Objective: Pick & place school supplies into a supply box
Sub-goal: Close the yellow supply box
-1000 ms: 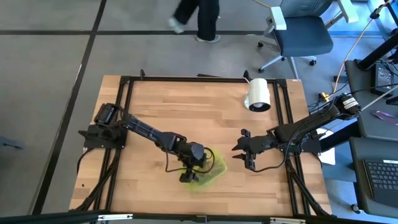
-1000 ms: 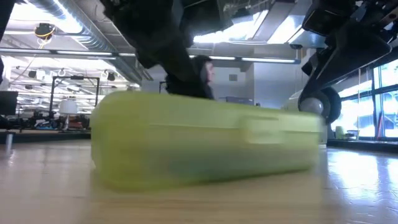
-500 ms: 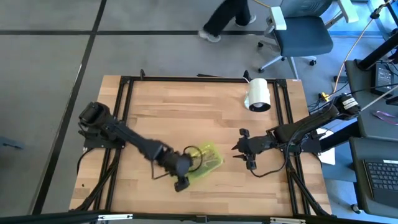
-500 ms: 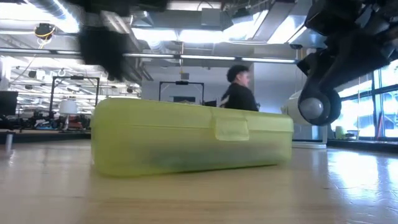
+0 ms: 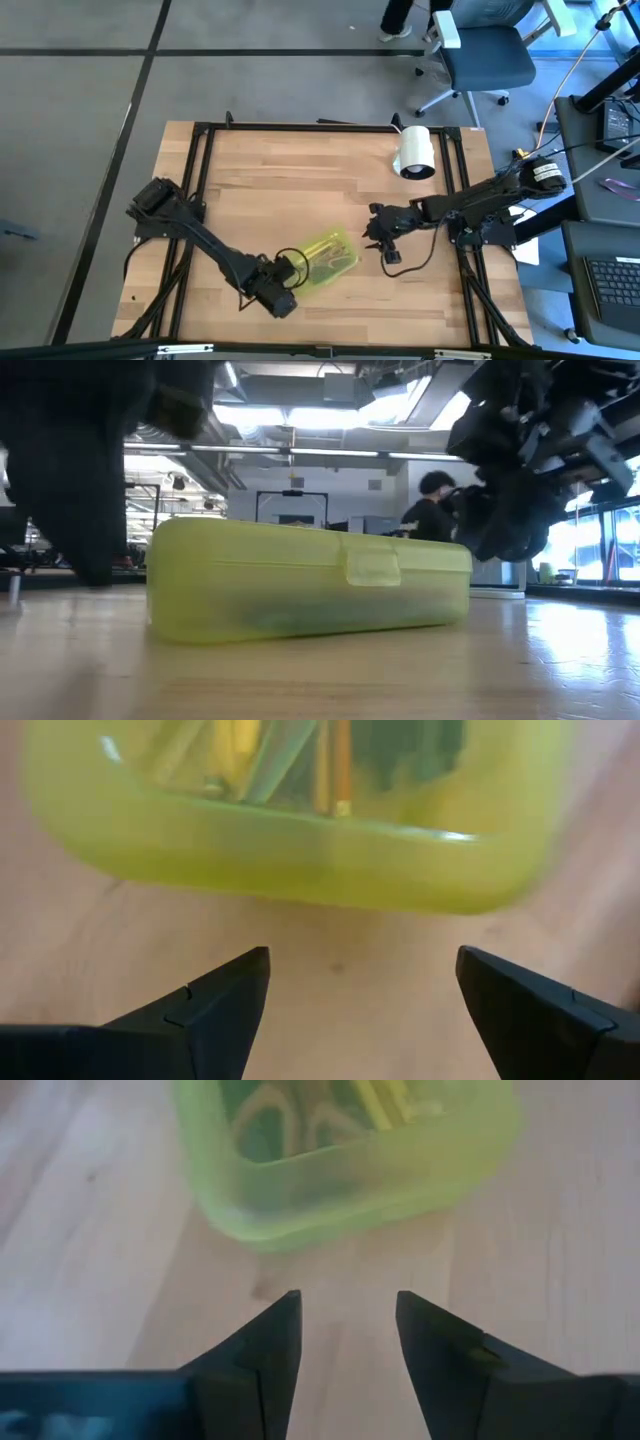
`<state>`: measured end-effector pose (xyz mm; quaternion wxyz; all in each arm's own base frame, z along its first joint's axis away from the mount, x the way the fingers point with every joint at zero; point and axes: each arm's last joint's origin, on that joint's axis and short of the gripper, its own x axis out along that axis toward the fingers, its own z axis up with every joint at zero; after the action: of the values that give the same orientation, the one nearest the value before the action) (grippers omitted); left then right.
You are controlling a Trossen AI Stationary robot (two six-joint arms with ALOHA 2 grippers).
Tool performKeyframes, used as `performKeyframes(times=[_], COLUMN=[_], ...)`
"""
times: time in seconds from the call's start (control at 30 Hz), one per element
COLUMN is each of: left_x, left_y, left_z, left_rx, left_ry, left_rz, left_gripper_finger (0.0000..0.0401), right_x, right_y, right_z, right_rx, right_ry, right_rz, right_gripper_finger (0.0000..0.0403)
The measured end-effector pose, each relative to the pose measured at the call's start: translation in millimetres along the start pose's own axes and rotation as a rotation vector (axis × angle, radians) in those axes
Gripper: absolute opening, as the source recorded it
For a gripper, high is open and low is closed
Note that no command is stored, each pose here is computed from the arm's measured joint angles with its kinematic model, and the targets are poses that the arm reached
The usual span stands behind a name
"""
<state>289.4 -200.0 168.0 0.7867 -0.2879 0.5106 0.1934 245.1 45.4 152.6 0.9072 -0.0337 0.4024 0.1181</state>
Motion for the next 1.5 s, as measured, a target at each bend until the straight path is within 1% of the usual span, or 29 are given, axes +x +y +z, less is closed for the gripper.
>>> performKeyframes(times=[0.17,0.4,0.57,0.67,0.73,0.87,1.1,1.2,1.33,1.5], left_x=[26.8,30.0,31.5,33.6,34.7,37.2,40.5,40.9,41.6,42.9], left_y=[3.8,6.9,17.6,25.4,30.1,39.0,54.5,62.6,70.3,77.0], left_z=[-2.0,6.2,20.7,31.9,40.5,56.3,78.0,85.4,93.8,101.6], left_rx=[0.051,0.120,0.188,0.228,0.250,0.331,0.439,0.470,0.494,0.482], left_ry=[0.007,0.036,0.027,0.046,0.066,0.100,0.166,0.193,0.208,0.224], left_rz=[0.076,0.085,0.147,0.179,0.186,0.189,0.188,0.209,0.226,0.223], left_gripper_finger=[0.0312,0.0312,0.0312,0.0312,0.0312,0.0312,0.0312,0.0312,0.0312,0.0312], right_x=[7.4,25.7,36.7,39.0,39.1,39.2,40.1,40.1,40.0,39.9], right_y=[-11.6,-15.2,-13.5,-8.9,-5.0,5.7,24.9,31.8,40.3,44.5], right_z=[7.1,12.8,16.0,15.1,14.3,13.1,13.0,13.5,13.7,14.0], right_rx=[-0.023,-0.042,-0.037,0.001,0.019,0.053,0.113,0.125,0.108,0.118], right_ry=[0.002,0.059,0.080,0.092,0.099,0.111,0.113,0.108,0.104,0.101], right_rz=[-0.024,0.007,0.034,0.079,0.093,0.116,0.094,0.109,0.144,0.153], right_gripper_finger=[0.0168,0.0168,0.0168,0.0168,0.0168,0.0168,0.0168,0.0168,0.0168,0.0168])
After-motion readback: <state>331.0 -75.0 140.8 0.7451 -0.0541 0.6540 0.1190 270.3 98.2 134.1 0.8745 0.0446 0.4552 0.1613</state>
